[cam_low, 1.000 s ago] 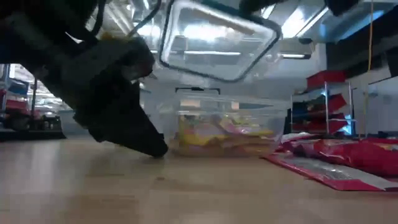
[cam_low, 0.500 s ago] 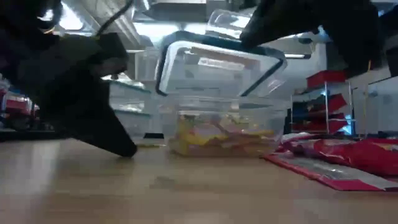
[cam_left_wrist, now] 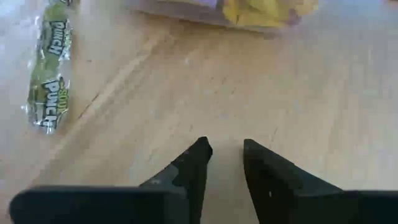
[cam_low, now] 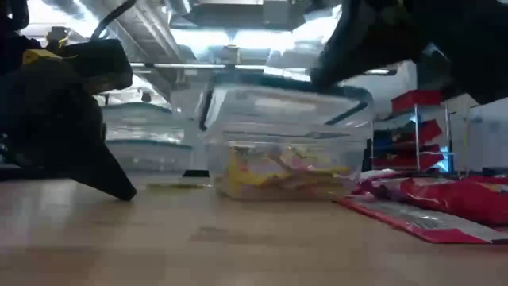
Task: Sort candy
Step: Close the square transparent bin
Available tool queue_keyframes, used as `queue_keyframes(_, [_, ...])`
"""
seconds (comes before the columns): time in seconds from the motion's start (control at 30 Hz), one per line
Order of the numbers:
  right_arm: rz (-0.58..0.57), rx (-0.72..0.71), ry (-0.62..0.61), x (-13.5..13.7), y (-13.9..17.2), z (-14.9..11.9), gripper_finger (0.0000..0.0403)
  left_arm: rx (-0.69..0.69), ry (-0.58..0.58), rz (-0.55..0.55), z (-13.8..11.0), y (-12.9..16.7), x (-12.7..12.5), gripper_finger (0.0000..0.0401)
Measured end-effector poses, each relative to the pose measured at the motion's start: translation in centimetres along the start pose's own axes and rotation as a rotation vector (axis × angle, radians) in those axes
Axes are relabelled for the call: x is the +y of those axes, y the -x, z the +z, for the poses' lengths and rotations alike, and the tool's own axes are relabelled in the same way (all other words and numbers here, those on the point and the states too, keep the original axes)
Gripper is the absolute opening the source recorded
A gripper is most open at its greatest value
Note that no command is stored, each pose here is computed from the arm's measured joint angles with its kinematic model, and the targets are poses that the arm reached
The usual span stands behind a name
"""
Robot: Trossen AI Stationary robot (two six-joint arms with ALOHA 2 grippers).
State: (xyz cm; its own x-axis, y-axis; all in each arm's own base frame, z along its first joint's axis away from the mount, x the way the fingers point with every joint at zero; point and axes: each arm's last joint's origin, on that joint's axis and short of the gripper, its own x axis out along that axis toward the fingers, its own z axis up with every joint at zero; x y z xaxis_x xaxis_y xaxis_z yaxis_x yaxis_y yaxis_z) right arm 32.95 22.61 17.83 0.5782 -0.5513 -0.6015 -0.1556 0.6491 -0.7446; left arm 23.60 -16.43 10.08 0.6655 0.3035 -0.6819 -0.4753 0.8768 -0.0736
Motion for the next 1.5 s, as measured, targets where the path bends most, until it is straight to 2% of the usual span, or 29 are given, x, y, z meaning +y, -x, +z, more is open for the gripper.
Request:
queue_keyframes(0.23, [0.088, 0.028, 0.040, 0.1, -0.2, -0.2, 0.0009, -0.010, 0.002, 0.003, 0.0, 0.0, 0.0, 0.0088])
queue_keyframes(0.47, [0.074, 0.068, 0.091, 0.0, -0.1, -0.8, 0.0011, -0.020, -0.009, 0.009, 0.1, 0.0, 0.0, 0.0088])
queue_keyframes(0.63, [0.074, 0.069, 0.085, -0.2, -0.3, -0.7, 0.0011, -0.027, -0.008, 0.014, 0.1, 0.0, 0.0, 0.0088])
queue_keyframes(0.83, [0.135, 0.093, 0.050, -0.8, -1.3, -0.6, 0.0012, -0.030, -0.005, 0.013, 0.1, 0.0, 0.0, 0.0088])
queue_keyframes(1.1, [0.182, 0.099, 0.114, -0.9, -1.5, -0.7, 0.0012, -0.031, -0.004, 0.013, 0.2, 0.0, 0.0, 0.0088])
queue_keyframes(1.3, [0.196, 0.107, 0.063, -1.0, -1.6, -0.7, 0.0013, -0.037, 0.006, 0.004, 0.3, 0.0, -0.1, 0.0088])
queue_keyframes(1.4, [0.243, 0.098, 0.035, -1.2, -1.7, -0.5, 0.0026, -0.051, 0.036, -0.030, 1.0, 0.6, -0.5, 0.0088])
queue_keyframes(1.5, [0.335, 0.072, -0.013, -1.1, -1.9, 0.0, 0.0064, -0.090, 0.057, -0.104, 2.7, 2.2, -1.5, 0.0088])
